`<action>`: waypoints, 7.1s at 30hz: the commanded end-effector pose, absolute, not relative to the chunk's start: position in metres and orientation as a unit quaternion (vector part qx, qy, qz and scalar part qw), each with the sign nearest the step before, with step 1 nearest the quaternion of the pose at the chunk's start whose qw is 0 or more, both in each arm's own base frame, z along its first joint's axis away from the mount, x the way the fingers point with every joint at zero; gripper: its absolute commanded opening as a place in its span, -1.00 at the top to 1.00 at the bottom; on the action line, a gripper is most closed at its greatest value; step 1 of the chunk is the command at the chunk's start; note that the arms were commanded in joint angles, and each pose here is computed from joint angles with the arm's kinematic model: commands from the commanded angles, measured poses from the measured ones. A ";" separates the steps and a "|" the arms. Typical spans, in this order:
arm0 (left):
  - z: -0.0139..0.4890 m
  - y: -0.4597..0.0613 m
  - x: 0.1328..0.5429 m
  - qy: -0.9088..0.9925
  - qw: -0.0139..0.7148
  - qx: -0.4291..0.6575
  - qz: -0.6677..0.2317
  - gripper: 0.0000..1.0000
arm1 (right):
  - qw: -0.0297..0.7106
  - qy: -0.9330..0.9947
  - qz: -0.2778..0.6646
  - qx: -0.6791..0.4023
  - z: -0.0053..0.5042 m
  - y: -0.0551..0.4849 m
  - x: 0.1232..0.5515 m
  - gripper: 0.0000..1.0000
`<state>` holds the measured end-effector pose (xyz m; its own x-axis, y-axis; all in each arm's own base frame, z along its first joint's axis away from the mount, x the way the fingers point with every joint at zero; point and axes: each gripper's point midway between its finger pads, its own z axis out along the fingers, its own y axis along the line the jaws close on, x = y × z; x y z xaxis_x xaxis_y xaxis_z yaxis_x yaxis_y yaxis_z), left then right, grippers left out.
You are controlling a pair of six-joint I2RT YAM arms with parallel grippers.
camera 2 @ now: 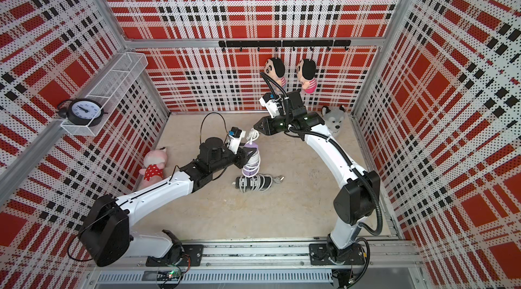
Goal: Unwrap the cord wrapped around the power strip
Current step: Unwrap the power cord from the power strip.
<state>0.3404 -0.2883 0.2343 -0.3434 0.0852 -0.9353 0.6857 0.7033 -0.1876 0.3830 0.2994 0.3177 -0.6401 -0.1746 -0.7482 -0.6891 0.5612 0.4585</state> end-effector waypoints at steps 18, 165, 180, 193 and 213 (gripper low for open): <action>0.285 -0.292 0.346 0.719 0.582 0.252 -0.283 1.00 | 0.308 0.828 0.375 -0.281 0.306 0.308 0.378 1.00; 0.324 -0.298 0.342 0.689 0.659 0.115 -0.279 1.00 | 0.354 0.808 0.455 -0.121 0.341 0.320 0.363 0.04; 0.316 -0.320 0.334 0.686 0.637 0.157 -0.314 1.00 | 0.334 0.743 0.563 -0.138 0.364 0.326 0.347 0.66; 0.285 -0.324 0.340 0.715 0.586 0.229 -0.305 1.00 | 0.338 0.785 0.502 -0.133 0.355 0.279 0.354 -0.05; 0.229 -0.291 0.335 0.705 0.430 0.556 -0.094 1.00 | 0.266 0.845 0.369 -0.282 0.304 0.230 0.371 -0.35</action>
<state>0.3456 -0.2880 0.2098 -0.1861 0.6497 -0.7371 0.8559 0.4756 0.2031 0.3828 0.2223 0.3035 -0.7015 -0.2515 -0.6668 -0.6385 0.6374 0.4313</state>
